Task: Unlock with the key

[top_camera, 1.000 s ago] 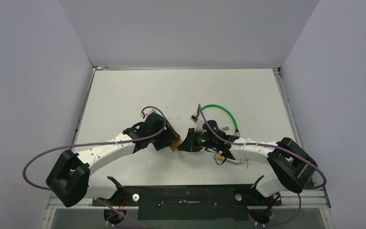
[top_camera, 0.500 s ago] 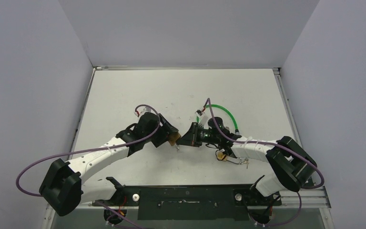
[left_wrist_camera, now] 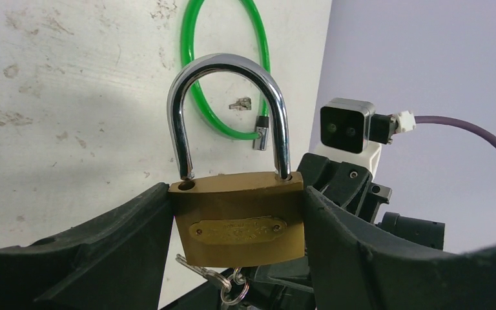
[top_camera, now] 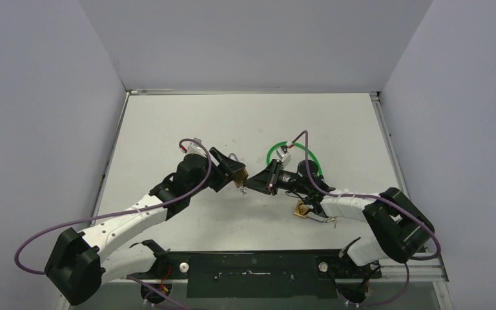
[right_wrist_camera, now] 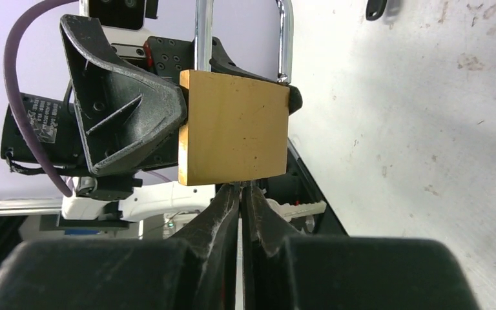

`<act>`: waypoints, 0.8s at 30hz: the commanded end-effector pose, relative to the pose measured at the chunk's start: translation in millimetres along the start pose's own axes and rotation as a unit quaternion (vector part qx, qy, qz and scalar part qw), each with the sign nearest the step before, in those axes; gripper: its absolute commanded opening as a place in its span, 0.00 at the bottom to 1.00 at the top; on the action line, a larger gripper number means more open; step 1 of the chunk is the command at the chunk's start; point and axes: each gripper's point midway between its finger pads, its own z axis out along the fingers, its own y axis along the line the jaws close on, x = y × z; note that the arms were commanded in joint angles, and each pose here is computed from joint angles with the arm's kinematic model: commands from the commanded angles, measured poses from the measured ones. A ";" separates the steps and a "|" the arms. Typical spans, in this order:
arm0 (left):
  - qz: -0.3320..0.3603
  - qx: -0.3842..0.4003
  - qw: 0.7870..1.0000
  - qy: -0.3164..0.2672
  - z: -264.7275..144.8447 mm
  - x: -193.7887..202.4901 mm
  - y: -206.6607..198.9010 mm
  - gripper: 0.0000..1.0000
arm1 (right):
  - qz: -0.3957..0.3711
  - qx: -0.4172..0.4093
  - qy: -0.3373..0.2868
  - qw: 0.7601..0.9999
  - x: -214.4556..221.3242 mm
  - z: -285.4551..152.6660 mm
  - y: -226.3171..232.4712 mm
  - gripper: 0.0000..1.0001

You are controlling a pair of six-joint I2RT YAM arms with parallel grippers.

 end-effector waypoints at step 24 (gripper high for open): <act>-0.036 0.123 0.992 -0.011 -2.8 -27.8 -96.9 0.00 | -0.379 0.078 -0.077 0.919 -52.1 26.6 62.8 0.65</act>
